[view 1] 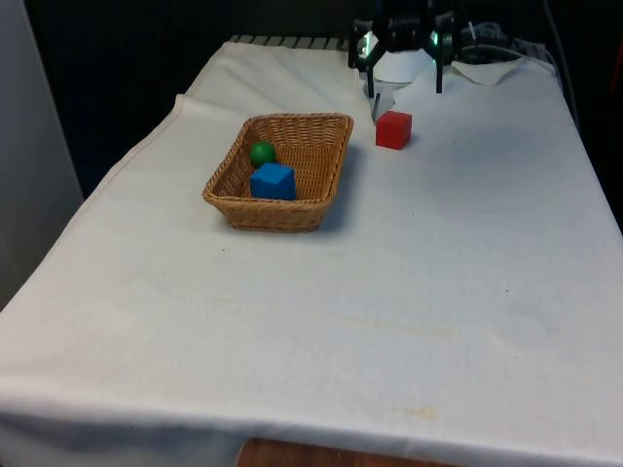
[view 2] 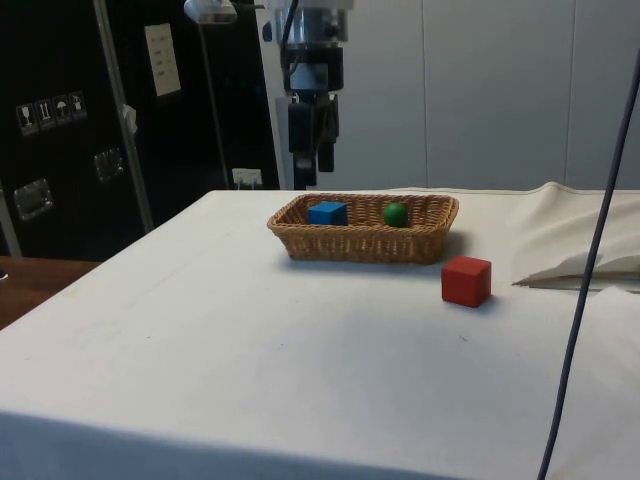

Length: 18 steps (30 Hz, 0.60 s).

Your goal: Place all non-red objects into the basket.

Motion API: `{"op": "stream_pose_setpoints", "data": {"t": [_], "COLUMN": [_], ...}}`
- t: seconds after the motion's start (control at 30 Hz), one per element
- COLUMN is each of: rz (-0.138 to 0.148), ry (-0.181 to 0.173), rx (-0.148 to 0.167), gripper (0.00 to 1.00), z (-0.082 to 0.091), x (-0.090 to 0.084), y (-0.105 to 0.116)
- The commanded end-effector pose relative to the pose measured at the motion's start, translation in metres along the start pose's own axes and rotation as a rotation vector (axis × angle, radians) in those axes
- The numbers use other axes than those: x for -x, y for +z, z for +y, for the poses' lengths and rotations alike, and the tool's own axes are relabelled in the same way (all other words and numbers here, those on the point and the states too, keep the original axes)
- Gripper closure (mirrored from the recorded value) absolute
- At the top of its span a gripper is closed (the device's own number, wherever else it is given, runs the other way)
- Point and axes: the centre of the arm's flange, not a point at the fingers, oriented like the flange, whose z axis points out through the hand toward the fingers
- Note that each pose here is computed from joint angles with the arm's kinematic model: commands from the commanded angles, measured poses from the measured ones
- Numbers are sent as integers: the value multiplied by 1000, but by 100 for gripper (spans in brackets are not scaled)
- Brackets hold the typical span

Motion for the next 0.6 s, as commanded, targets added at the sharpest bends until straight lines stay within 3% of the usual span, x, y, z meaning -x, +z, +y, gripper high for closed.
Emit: {"op": "stream_pose_setpoints", "data": {"t": [0.0, 0.2, 0.57], "rz": [-3, -3, -1], "ry": [16, 55, 50], "rx": [10, 16, 13], "gripper": [0, 0, 0], "z": [0, -1, -4], "x": [-2, -8, -9], "y": [2, 3, 2]}}
